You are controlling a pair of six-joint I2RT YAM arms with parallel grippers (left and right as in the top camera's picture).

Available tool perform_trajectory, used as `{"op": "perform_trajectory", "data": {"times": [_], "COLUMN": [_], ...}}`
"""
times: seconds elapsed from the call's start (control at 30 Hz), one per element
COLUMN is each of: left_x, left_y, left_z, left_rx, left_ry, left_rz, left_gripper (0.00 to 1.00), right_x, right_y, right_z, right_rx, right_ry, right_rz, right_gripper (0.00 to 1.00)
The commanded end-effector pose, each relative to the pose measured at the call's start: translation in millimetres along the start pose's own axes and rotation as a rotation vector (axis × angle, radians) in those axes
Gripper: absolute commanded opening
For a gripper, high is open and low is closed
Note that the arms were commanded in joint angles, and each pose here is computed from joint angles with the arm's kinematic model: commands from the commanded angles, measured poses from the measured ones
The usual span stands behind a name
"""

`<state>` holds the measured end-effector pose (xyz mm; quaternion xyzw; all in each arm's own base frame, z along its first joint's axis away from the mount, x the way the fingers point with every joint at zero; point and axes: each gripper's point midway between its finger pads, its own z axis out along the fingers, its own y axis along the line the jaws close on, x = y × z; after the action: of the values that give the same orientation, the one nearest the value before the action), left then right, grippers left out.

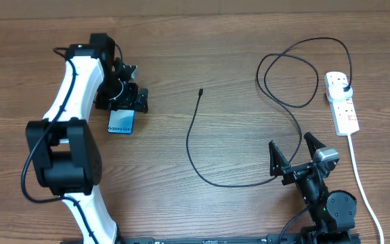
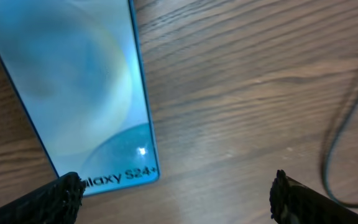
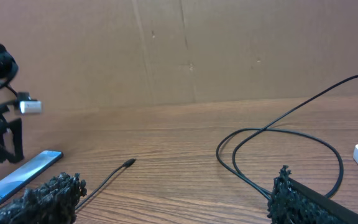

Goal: Plug charger to phone and switch on socket
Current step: 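Move the left gripper over the phone and lower toward it, then close the left gripper on the phone's bottom edge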

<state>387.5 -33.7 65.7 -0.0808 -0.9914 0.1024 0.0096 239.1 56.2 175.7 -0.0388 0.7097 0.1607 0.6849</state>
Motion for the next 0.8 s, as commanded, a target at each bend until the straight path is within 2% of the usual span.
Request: {"op": "perform_trajectory", "data": {"times": [0.0,0.37,0.77], "left_x": [-6.8,-23.3,-24.7], "left_y": [18.0,44.1,51.7], "left_z": [9.0,14.2,24.1], "left_rx": [-0.073,-0.122,-0.12], "left_ry": [0.013,-0.054,-0.074], "left_rz": [0.003,-0.077,-0.083], "left_gripper": [1.0,1.0,1.0], "right_x": [2.5,2.5,2.5], "right_y": [-0.6,-0.7,-0.7], "right_z": [0.2,0.2,0.2], "right_rx": [0.001,0.001,0.001], "right_ry": [-0.001,-0.001,-0.001], "right_rz": [0.003,0.003,0.003], "right_gripper": [1.0,1.0,1.0]}}
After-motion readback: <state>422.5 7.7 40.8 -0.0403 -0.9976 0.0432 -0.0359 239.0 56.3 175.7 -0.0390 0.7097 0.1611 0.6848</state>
